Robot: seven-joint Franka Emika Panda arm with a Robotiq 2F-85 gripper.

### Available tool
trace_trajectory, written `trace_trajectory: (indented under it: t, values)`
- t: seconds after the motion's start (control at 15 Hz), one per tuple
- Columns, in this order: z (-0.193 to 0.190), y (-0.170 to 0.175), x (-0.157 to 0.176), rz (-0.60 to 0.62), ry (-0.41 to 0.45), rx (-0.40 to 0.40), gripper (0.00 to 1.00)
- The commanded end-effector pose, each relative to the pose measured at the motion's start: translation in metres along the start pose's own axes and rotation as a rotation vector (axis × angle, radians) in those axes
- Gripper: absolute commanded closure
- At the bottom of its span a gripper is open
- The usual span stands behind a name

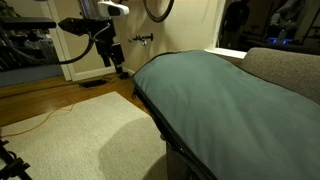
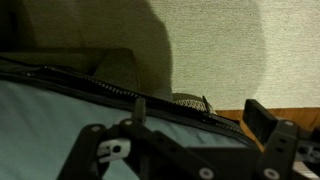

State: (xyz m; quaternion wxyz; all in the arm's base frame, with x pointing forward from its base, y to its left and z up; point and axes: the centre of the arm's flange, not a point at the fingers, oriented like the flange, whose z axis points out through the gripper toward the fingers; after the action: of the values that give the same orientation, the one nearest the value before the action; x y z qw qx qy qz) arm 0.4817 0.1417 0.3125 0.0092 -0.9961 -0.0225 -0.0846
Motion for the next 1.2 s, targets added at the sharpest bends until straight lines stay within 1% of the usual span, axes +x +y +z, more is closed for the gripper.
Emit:
trace_trajectory:
  t: [0.0, 0.07, 0.27, 0.73, 0.87, 1.13]
  values:
    - [0.000, 0.000, 0.000, 0.000, 0.000, 0.000, 0.00]
    - [0.000, 0.000, 0.000, 0.000, 0.000, 0.000, 0.00]
    - [0.016, -0.003, -0.002, 0.007, -0.020, 0.003, 0.00]
    - [0.060, 0.000, -0.007, 0.030, -0.112, 0.023, 0.00]
    - [0.066, -0.001, -0.008, 0.035, -0.112, 0.047, 0.00]
    - [0.073, -0.002, -0.008, 0.063, -0.084, 0.111, 0.00]
